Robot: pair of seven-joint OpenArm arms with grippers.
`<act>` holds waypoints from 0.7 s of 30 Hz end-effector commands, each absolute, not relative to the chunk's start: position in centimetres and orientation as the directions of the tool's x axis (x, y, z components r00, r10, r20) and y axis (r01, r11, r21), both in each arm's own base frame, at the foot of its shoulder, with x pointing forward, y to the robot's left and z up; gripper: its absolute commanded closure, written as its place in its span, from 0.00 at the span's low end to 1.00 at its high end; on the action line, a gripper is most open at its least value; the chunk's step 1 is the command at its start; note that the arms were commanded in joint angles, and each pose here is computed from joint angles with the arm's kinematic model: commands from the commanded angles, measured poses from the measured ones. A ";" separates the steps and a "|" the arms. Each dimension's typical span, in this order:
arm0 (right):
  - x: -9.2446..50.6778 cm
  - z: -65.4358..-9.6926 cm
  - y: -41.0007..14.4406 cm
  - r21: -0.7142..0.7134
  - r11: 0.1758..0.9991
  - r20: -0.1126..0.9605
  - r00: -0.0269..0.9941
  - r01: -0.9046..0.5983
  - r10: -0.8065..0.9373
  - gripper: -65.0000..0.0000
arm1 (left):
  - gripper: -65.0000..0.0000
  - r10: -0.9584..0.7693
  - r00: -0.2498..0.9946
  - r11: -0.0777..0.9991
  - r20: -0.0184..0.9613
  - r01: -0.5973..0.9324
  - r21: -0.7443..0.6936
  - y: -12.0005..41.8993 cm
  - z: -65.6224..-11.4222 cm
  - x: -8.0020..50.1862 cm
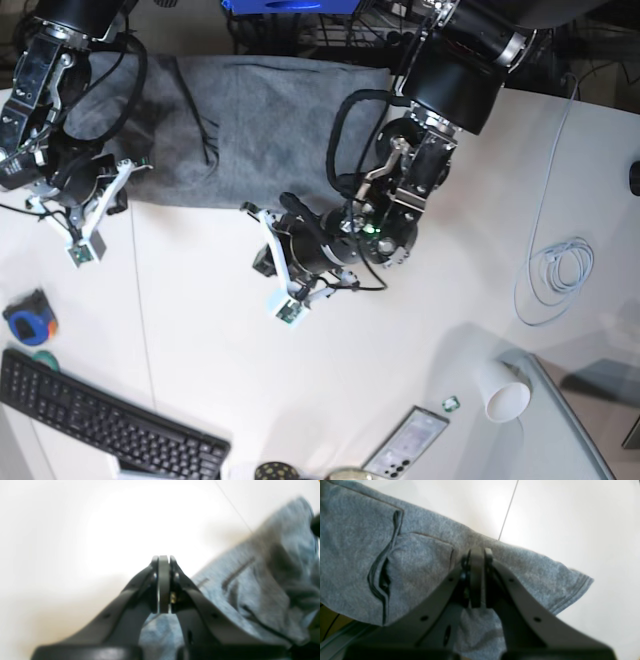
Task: Layout the t-shirt on the table in an organized manner, then fold the t-shirt properly
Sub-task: 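Release the fold and withdraw the left gripper from the shirt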
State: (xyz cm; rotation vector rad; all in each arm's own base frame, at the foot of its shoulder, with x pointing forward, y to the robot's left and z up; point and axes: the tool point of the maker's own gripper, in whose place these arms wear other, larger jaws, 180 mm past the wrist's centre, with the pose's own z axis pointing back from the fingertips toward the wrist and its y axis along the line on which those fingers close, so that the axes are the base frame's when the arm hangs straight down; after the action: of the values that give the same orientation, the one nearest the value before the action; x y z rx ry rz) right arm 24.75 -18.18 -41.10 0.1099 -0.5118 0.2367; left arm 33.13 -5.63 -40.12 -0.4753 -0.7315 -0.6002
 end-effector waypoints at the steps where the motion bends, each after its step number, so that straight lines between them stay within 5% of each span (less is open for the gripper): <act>1: 25.6 -40.2 -18.4 0.034 0.966 0.531 0.823 -0.256 0.199 0.96 | 1.00 -0.317 0.564 0.724 0.762 0.663 -0.191 -6.0 -38.4 33.5; 11: 25.6 -40.0 -19.3 0.009 0.966 0.525 0.823 -0.258 0.215 0.96 | 1.00 -0.371 0.621 0.715 0.691 0.666 -0.214 -4.0 -41.6 26.9; 21: 22.1 -43.4 -20.9 0.061 0.983 0.394 0.909 -0.171 0.134 0.97 | 1.00 -0.414 0.693 0.747 0.590 0.629 -0.214 -0.2 -45.7 24.1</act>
State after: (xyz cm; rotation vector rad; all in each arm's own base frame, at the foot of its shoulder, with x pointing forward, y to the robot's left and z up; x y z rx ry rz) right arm 20.99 -20.74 -44.25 0.1010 -0.3570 0.1590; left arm 23.20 0.15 -46.57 -0.4097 -0.5052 -0.6029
